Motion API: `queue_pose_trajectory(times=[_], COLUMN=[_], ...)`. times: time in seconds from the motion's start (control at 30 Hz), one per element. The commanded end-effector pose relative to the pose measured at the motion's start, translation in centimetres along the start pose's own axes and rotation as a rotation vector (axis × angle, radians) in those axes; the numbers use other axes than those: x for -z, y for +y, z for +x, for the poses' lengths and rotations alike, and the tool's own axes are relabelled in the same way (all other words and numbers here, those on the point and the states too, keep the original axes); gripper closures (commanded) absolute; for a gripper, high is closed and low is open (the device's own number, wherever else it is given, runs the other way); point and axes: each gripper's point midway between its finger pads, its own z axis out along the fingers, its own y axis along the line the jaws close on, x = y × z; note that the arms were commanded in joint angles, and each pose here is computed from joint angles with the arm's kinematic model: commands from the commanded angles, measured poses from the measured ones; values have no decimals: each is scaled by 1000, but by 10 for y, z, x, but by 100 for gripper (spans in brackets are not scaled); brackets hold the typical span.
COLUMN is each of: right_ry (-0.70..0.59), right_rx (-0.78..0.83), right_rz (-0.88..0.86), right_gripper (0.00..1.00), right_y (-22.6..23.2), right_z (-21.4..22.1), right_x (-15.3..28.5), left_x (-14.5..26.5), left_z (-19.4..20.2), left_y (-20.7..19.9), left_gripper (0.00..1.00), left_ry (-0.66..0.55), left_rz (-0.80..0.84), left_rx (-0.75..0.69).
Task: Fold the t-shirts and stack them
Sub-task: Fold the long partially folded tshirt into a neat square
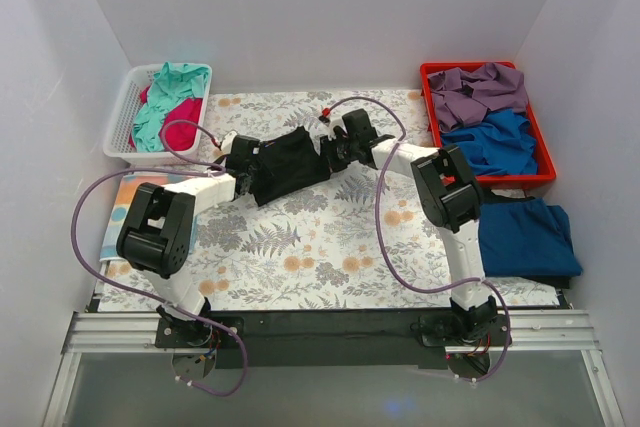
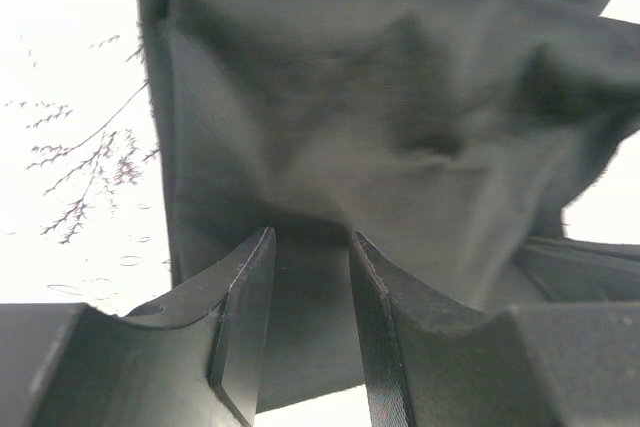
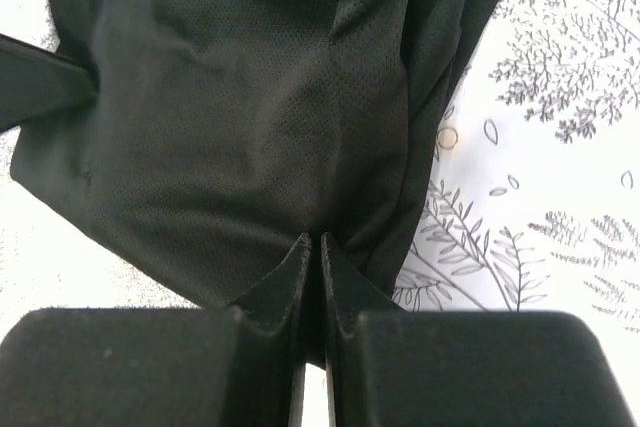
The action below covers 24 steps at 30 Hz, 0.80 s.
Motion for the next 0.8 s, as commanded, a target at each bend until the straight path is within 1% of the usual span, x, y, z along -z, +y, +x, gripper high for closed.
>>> queue_pose_trajectory(times=[0.0,0.1,0.17,0.2,0.23,0.3,0.33,0.4,0.43,0.47,0.53,0.57,0.6,0.63,0.67,0.7,0.77], right_ry=[57,39,68,58,86,85,119,120,122,163,151,182,163,163,162,157,140], right_rx=[-50,-53,-75,-72,-80,-86,-89,-99,-86,-99,-91,-105,-104,-108,-111,-115,-119], right_rz=[50,73,84,90,101,118,140,164,169,187,214,234,238,246,253,260,278], right_gripper=[89,89,90,90,90,90,90,91,92,92,92,92,93,93,92,93,93], right_y=[-4,0,2,5,8,14,15,23,29,31,43,42,47,51,53,54,54], right_z=[37,40,61,59,76,82,103,113,121,146,153,174,173,179,183,187,187], right_x=[13,22,26,31,32,40,43,53,54,60,70,77,83,86,90,96,103], left_x=[-7,-13,-14,-14,-14,-9,-6,2,10,15,28,33,38,44,51,58,70], left_z=[19,30,35,38,39,42,45,51,53,60,69,74,83,94,96,108,107], left_y=[27,40,47,48,49,48,47,49,41,47,40,39,46,45,42,48,46], left_gripper=[66,67,68,69,69,70,70,70,70,70,70,70,70,70,71,71,71], left_ry=[49,80,89,94,98,100,103,102,94,103,105,108,116,133,126,144,121], left_rz=[-100,-157,-183,-187,-190,-186,-183,-182,-157,-162,-132,-126,-137,-131,-117,-126,-117], left_rx=[-33,-53,-71,-77,-83,-96,-108,-119,-126,-135,-145,-154,-160,-180,-176,-197,-180])
